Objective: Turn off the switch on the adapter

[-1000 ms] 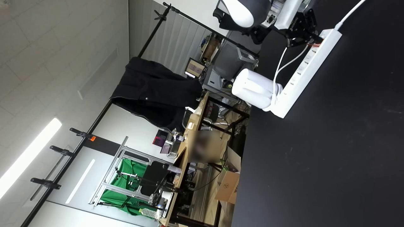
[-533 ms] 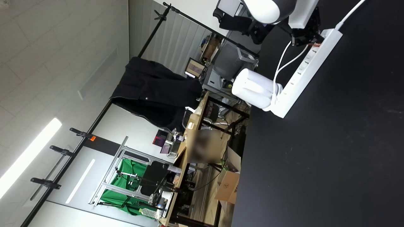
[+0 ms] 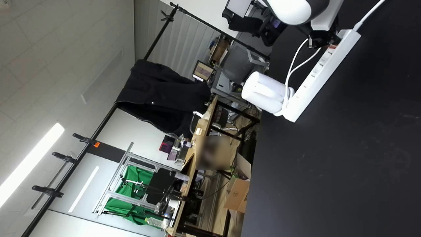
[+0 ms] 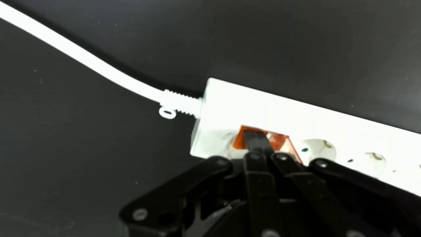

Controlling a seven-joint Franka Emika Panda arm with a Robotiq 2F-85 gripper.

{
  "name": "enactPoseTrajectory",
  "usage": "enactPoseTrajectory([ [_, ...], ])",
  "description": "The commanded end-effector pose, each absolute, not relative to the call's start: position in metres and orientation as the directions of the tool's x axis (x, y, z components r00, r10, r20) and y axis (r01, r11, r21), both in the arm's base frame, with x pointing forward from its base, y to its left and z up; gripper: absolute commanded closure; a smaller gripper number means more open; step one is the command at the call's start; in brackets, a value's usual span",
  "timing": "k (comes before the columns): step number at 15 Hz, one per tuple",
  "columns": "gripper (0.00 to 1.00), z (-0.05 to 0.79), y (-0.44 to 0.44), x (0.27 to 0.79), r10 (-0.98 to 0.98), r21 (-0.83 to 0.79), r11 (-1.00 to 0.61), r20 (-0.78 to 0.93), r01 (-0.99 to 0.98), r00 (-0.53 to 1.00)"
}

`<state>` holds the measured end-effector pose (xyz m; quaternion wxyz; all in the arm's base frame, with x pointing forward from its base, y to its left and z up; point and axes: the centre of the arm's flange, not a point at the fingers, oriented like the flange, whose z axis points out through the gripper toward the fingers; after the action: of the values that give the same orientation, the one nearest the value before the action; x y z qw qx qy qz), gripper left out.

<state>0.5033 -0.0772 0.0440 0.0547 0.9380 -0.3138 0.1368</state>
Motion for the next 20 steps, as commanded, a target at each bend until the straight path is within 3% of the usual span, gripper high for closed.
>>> enactPoseTrajectory([
  [1,1.0,0.081,-0.074,0.497,-0.598,0.014,-0.775,0.308,-0.632,0.74],
  [5,1.0,0.136,-0.086,0.491,-0.596,-0.041,-0.778,0.363,-0.627,0.716],
  [6,0.74,0.147,-0.089,0.488,-0.594,-0.041,-0.779,0.371,-0.626,0.714],
  [8,0.68,0.163,-0.097,0.481,-0.59,-0.041,-0.779,0.385,-0.625,0.71],
  [17,0.07,0.191,-0.128,0.452,-0.603,-0.035,-0.767,0.379,-0.64,0.702],
  [20,0.0,0.191,-0.127,0.445,-0.597,-0.026,-0.773,0.365,-0.633,0.714],
])
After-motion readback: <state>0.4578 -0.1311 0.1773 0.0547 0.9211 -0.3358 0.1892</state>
